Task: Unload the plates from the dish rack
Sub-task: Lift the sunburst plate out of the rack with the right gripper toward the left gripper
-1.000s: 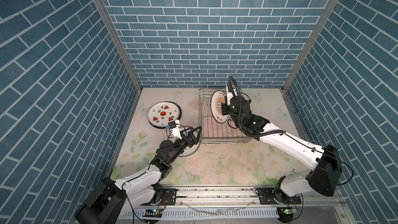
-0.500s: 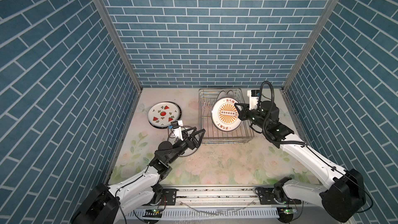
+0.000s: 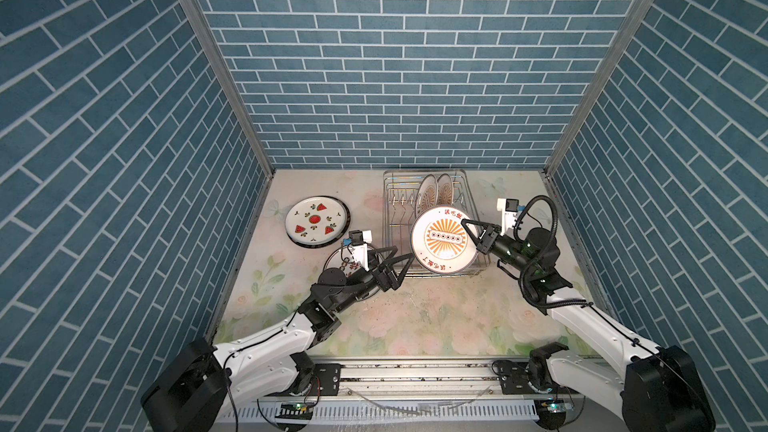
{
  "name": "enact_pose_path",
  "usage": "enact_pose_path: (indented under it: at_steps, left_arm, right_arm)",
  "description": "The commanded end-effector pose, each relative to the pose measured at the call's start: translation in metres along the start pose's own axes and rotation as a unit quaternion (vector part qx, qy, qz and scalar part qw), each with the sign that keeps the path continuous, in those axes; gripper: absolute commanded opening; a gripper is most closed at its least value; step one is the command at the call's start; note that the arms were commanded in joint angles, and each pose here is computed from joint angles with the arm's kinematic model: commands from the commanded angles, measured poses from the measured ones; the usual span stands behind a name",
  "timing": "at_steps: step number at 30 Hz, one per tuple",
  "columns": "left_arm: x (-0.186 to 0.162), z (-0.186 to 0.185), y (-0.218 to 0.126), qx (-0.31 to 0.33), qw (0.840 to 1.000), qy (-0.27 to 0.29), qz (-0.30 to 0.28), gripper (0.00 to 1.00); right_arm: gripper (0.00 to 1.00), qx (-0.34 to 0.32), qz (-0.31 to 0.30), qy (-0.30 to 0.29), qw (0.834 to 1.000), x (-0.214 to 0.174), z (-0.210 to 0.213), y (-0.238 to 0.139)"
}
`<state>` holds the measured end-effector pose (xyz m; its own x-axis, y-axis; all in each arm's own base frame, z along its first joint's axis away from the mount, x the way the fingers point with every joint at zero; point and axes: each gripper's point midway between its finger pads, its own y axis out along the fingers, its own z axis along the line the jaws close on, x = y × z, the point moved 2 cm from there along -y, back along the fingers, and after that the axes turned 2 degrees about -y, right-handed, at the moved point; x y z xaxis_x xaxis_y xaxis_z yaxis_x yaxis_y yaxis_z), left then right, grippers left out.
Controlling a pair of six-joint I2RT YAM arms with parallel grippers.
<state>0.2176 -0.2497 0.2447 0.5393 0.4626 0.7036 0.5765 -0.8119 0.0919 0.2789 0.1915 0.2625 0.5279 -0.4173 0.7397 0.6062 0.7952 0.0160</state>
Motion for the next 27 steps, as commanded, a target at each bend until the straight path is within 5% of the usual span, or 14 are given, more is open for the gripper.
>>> enact_pose_path:
  at_steps: [1, 13, 27]
  left_arm:
    - [0.001, -0.005, 0.010, -0.001, 1.000, 0.008, 0.010, 0.89]
    - [-0.009, -0.001, 0.032, 0.005, 0.999, 0.000, 0.039, 0.41]
    - [-0.018, 0.008, 0.045, 0.025, 0.997, -0.022, 0.065, 0.13]
  right_arm:
    - [0.00, 0.077, -0.048, -0.024, 0.996, 0.018, 0.034, -0.012]
    - [0.00, 0.095, -0.053, -0.035, 0.993, 0.002, 0.030, -0.019]
    - [0.00, 0.061, -0.057, -0.057, 0.995, -0.006, 0.016, -0.023]
